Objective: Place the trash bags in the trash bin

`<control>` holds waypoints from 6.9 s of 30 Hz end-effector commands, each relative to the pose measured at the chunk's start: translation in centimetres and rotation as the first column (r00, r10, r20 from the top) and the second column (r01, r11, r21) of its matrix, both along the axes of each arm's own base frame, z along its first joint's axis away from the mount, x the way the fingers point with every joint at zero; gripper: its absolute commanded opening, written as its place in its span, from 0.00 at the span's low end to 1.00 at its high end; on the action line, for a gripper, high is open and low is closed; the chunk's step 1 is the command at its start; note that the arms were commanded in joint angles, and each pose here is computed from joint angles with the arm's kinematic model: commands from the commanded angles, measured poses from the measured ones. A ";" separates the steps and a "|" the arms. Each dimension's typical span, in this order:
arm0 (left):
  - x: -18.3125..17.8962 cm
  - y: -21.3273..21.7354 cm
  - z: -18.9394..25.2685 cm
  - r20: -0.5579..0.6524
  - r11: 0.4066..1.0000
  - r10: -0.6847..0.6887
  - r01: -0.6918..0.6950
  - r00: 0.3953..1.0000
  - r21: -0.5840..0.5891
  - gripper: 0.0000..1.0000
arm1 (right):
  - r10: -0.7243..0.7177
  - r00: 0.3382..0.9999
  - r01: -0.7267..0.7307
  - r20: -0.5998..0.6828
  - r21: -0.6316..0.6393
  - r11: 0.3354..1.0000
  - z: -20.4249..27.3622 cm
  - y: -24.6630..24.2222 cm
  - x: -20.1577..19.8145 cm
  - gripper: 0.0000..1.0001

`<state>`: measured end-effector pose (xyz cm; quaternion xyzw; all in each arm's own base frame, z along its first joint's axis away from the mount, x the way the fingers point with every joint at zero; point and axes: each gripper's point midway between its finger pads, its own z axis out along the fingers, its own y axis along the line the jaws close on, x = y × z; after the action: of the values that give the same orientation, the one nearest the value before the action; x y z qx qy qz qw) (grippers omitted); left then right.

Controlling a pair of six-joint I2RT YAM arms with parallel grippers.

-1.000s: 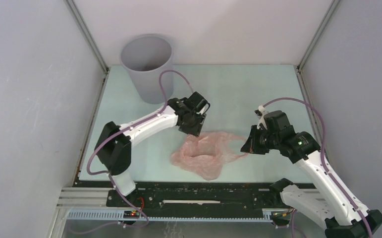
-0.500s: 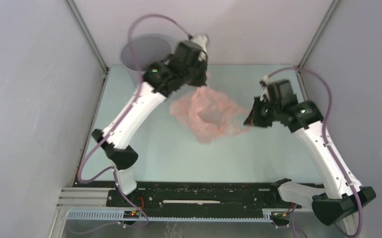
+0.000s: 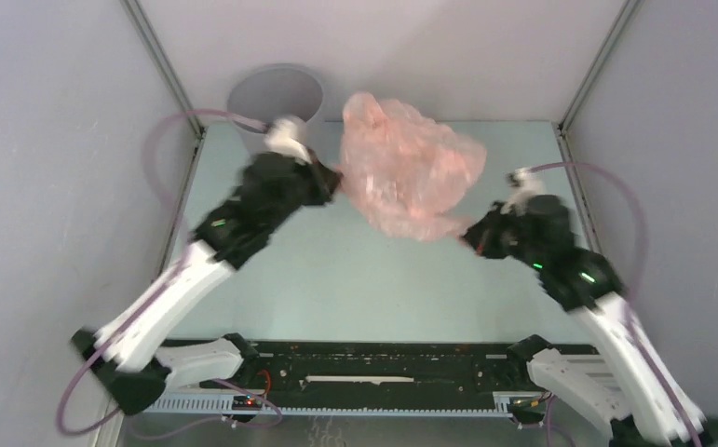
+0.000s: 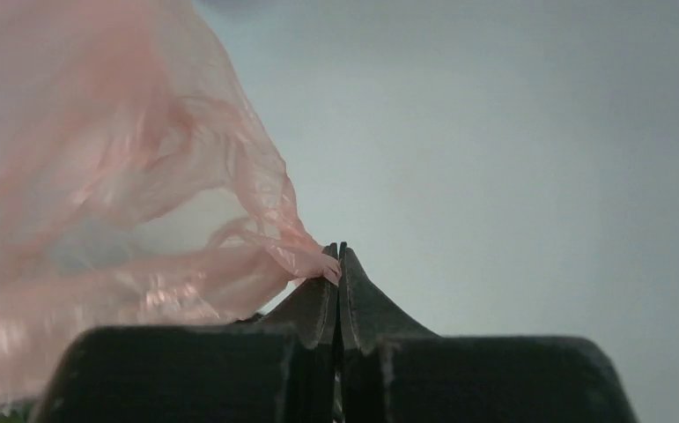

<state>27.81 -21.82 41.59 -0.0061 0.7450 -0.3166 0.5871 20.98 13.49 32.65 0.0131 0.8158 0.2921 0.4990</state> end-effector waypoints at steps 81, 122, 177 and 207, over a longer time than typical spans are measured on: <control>-1.2 0.4 13.6 0.205 0.978 -0.109 0.141 0.973 -0.152 0.00 | 0.011 0.874 -0.019 0.487 0.013 1.000 21.3 -0.8 0.0 0.00; -9.2 -0.4 -29.0 -0.721 0.978 -0.188 0.191 0.667 -0.079 0.00 | 0.217 0.919 -0.206 -0.330 0.068 0.976 -11.2 3.1 -4.1 0.00; -7.2 -12.5 -1.5 -0.230 0.816 -0.549 0.455 0.804 -0.357 0.00 | 0.431 0.895 -0.387 -0.116 0.278 0.879 2.4 9.7 -2.9 0.00; -8.1 -16.9 -0.9 -0.227 0.778 -0.603 0.502 0.765 -0.377 0.00 | 0.449 0.894 -0.436 0.011 0.262 0.861 3.6 9.0 -6.5 0.64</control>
<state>19.75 -38.89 37.35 0.0799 0.7741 -0.5519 0.2998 14.92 23.58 35.06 -0.0992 0.7785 0.5079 0.3551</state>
